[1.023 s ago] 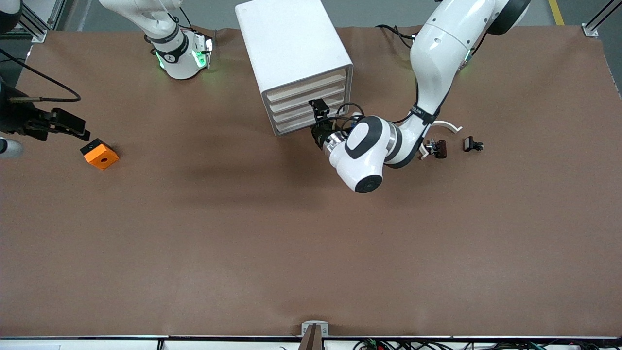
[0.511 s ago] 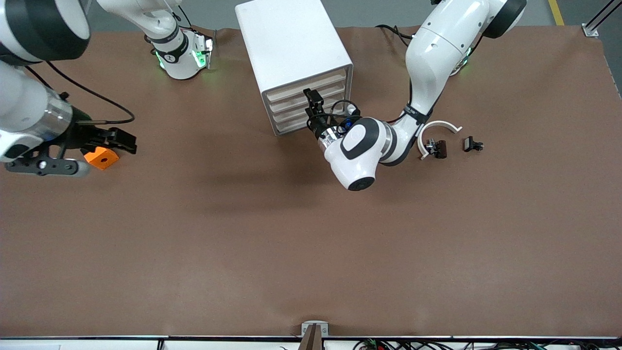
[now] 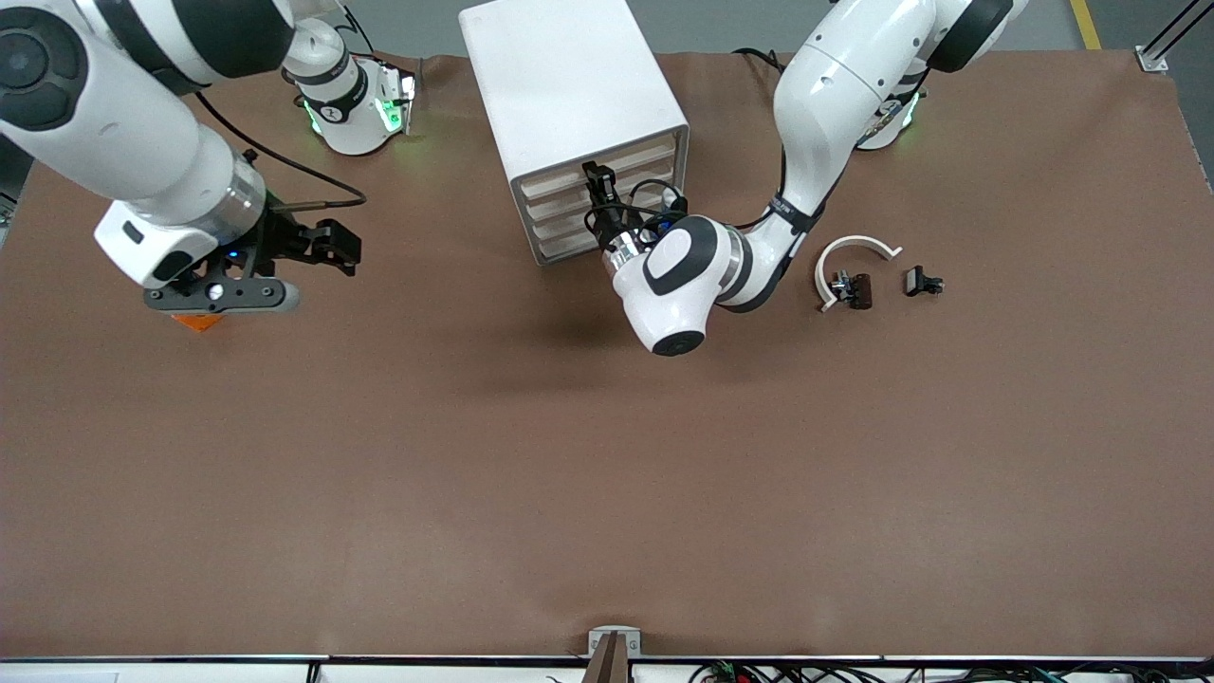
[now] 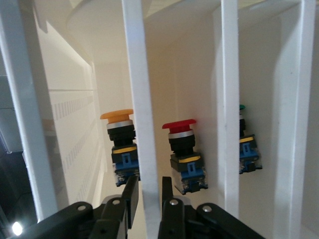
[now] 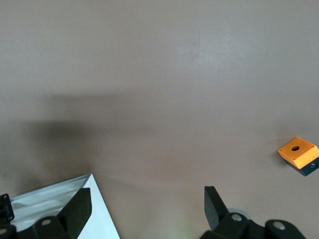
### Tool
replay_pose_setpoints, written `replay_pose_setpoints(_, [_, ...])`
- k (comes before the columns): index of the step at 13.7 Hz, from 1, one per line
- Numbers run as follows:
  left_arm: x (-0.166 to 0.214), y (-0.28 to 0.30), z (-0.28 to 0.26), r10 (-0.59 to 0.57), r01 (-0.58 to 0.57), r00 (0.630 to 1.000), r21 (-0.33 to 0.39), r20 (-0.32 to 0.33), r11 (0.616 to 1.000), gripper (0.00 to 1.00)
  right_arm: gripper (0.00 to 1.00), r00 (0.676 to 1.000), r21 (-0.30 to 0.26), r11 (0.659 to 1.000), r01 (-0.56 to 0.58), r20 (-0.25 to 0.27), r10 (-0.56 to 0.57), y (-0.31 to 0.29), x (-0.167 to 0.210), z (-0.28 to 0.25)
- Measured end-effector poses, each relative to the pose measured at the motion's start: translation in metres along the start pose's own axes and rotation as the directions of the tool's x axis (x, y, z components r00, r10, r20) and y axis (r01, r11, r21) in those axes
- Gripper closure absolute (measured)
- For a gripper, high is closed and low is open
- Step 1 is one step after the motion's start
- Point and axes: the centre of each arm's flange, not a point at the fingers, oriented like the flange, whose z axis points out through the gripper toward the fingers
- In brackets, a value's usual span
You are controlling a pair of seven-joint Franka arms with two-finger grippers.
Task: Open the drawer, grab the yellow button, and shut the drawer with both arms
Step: 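Pull the drawer open with the left gripper while the right gripper reaches in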
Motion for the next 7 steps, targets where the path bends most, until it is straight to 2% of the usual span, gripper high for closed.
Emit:
replay_pose_setpoints(2, [0.002,0.005,0.0,-0.02,0.02,1.0,0.018,0.003,1.0,0.86,0.0,1.0,0.012,1.0,0.028,0.005,-0.028,-0.02,-0.007,0.001])
replay_pose_setpoints(4, [0.003,0.006,-0.001,-0.03,0.03,1.0,0.021,0.005,0.999,0.86,0.0,1.0,0.027,1.0,0.002,0.012,-0.002,-0.035,-0.012,0.001])
replay_pose_setpoints(7, [0.01,0.01,-0.021,-0.038,0.038,0.999,0.019,0.036,0.999,0.86,0.0,0.995,0.024,0.994,-0.103,0.017,0.102,-0.059,-0.022,0.002])
